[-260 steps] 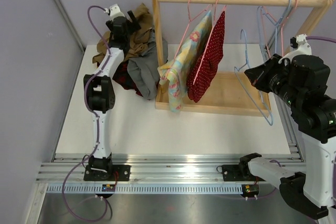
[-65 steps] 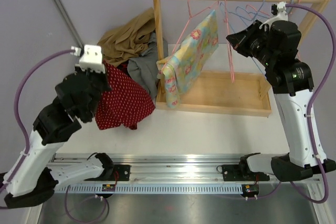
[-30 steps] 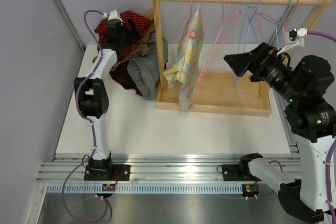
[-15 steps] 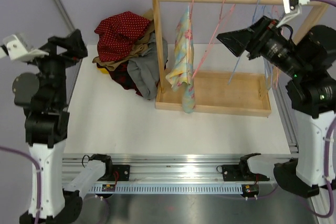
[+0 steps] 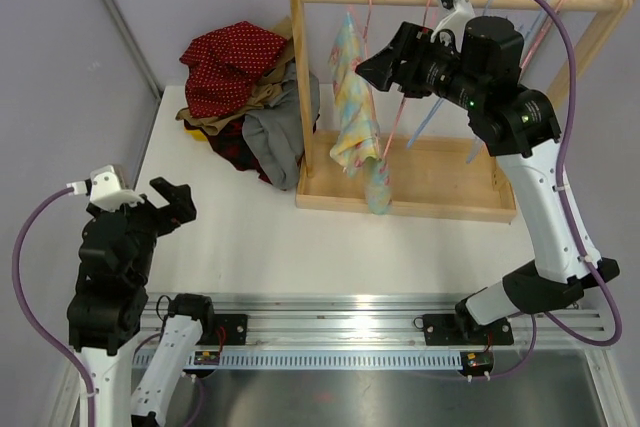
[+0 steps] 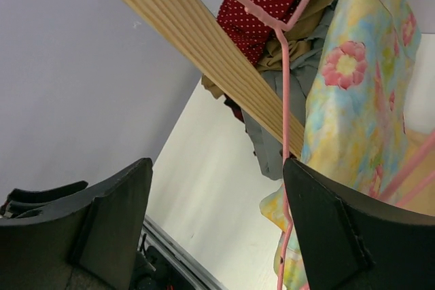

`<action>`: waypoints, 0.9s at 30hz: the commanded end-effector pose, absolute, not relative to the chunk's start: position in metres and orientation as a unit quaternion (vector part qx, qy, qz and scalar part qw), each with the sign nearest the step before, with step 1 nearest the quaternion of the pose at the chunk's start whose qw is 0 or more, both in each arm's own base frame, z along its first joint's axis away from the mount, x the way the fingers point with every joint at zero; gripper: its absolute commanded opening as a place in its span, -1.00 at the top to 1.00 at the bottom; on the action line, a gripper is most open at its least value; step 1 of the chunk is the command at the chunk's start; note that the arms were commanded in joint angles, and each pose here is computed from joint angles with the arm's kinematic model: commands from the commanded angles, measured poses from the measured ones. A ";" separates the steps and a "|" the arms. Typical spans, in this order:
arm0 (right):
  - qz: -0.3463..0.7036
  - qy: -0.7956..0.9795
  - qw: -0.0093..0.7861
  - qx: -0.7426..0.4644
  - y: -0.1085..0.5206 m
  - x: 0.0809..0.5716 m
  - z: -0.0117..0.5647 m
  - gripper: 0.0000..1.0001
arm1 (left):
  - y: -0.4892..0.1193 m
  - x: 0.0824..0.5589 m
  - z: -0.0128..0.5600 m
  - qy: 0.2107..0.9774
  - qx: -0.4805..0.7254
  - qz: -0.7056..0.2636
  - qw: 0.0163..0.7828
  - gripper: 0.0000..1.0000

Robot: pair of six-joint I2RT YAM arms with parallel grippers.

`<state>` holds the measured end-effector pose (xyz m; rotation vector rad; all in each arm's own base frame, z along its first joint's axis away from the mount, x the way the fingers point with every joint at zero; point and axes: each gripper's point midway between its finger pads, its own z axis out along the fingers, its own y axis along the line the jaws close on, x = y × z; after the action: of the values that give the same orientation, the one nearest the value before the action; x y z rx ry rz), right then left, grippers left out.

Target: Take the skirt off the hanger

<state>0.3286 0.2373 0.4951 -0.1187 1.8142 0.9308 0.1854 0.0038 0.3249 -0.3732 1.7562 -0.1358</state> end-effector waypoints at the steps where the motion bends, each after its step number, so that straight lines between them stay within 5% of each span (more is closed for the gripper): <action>1: 0.376 0.739 0.558 -0.038 0.229 0.331 0.505 -0.69 | -0.003 0.180 0.314 0.781 -0.137 -0.064 0.606 -0.98; 21: 0.329 0.781 0.529 -0.043 0.260 0.368 0.443 -0.39 | -0.041 0.197 0.313 0.782 -0.095 -0.155 0.597 -0.98; 23: 0.328 0.782 0.529 -0.042 0.261 0.369 0.440 -0.27 | -0.042 0.198 0.314 0.780 -0.093 -0.158 0.599 -0.98; 27: 0.329 0.786 0.522 -0.041 0.263 0.370 0.434 0.30 | -0.057 0.201 0.316 0.776 -0.070 -0.193 0.596 -0.98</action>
<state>0.3656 0.2593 0.4230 -0.0979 1.9384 0.7882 0.1950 -0.0371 0.3026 -0.2399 1.8489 -0.3367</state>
